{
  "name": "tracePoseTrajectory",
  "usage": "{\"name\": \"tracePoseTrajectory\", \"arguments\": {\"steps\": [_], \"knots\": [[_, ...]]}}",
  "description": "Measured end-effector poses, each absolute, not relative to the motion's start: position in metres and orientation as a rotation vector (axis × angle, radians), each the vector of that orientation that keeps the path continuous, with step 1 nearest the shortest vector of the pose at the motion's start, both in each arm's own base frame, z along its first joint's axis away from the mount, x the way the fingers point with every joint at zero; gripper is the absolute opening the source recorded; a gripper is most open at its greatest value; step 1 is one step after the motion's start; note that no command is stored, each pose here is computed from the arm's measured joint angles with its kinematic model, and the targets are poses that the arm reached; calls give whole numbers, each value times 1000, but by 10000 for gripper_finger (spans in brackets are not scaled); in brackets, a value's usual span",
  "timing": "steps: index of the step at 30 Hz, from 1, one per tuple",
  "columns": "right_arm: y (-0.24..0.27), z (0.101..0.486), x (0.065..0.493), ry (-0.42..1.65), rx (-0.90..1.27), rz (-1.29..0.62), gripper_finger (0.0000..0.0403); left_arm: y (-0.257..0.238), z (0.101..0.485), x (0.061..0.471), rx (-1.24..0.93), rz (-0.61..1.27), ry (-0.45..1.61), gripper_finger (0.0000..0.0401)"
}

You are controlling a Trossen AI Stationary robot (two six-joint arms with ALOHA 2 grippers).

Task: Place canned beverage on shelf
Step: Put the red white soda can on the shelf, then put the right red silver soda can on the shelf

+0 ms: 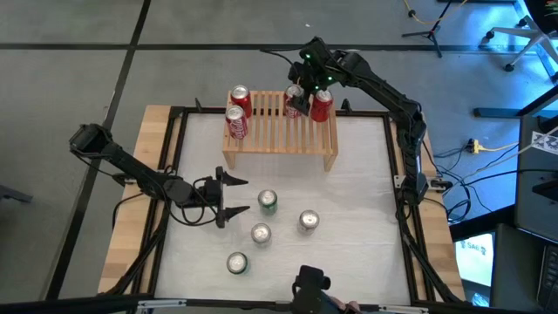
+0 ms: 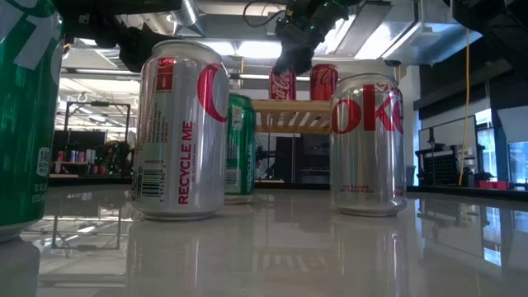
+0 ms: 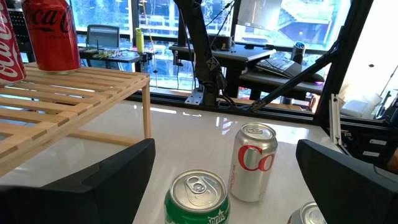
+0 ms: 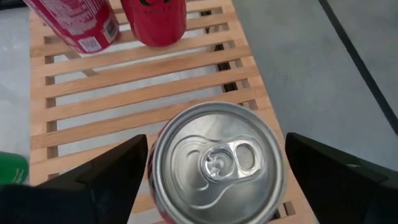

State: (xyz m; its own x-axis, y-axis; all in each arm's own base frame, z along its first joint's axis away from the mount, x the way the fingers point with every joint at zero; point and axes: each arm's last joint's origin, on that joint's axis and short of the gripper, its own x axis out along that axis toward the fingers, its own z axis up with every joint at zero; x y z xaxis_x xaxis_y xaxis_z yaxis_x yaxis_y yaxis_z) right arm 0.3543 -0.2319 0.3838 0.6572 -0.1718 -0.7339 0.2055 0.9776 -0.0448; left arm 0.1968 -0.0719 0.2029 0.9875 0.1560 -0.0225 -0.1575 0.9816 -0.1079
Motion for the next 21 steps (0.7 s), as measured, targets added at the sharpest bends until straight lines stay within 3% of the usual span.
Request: {"name": "tracePoseTrajectory", "arguments": {"steps": [21], "knots": [[-206, 443, 316, 679, -28, -246, 374, -72, 203, 197, -116, 158, 13, 381]]}}
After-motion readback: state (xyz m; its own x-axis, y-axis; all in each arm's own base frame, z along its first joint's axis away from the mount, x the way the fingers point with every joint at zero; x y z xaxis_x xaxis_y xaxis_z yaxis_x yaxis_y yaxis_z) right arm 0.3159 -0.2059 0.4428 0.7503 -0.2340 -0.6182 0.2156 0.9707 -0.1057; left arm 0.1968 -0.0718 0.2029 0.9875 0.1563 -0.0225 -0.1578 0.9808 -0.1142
